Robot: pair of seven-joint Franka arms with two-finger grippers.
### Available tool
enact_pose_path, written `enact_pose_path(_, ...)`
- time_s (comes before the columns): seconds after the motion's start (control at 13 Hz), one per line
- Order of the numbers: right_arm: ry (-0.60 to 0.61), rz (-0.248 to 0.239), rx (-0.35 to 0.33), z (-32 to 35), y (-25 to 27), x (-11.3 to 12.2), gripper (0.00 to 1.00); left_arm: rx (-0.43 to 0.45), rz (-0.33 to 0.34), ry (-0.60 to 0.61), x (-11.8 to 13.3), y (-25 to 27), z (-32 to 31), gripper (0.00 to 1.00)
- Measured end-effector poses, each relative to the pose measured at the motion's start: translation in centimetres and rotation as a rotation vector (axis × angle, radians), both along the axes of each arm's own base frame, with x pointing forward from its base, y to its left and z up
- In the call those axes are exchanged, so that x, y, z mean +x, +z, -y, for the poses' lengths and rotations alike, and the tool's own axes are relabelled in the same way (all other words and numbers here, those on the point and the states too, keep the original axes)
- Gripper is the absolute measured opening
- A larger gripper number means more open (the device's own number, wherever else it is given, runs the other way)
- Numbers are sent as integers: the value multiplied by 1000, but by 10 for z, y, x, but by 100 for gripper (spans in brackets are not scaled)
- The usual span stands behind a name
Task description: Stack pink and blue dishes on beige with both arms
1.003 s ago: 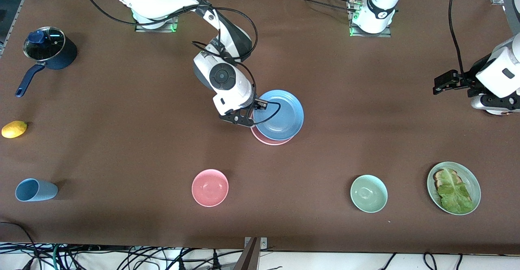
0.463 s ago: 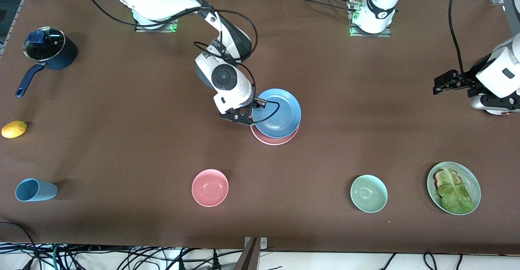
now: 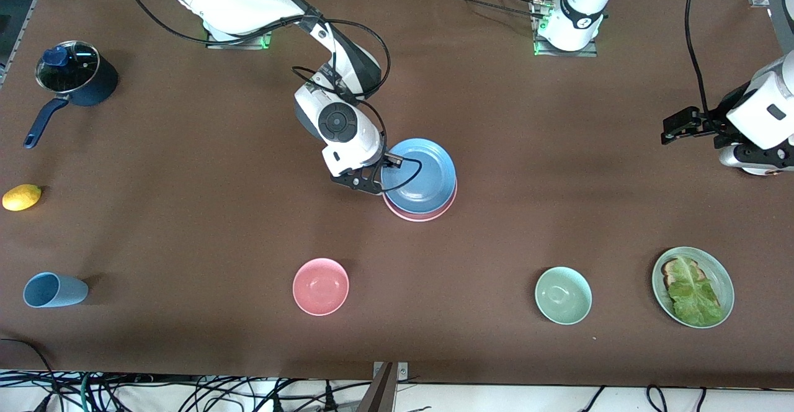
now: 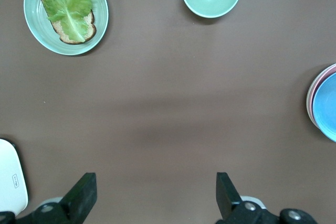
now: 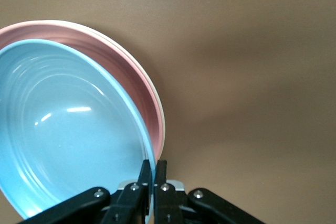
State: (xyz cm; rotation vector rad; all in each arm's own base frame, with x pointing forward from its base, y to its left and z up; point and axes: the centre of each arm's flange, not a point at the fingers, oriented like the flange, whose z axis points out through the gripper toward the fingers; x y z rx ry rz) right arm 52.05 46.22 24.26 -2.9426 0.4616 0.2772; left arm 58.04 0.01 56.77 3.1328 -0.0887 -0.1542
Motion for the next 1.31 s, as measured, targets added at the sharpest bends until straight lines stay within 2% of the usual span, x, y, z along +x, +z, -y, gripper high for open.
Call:
enact_pose_path(0.31,-5,13,15,-2,-5,1,5,0,0,0,0,0,0,100)
enact_pose_path(0.39,-5,17,20,-4,-5,1,8,0,0,0,0,0,0,100)
enact_pose_path(0.85,-8,31,31,-5,-2,4,67,0,0,0,0,0,0,100)
enact_pose_path(1.08,12,31,-5,13,37,24,99,0,0,0,0,0,0,100)
enact_pose_path(1.23,66,42,-38,54,88,51,100,0,0,0,0,0,0,100)
enact_pose_path(1.31,94,67,-47,87,117,69,100,0,0,0,0,0,0,100)
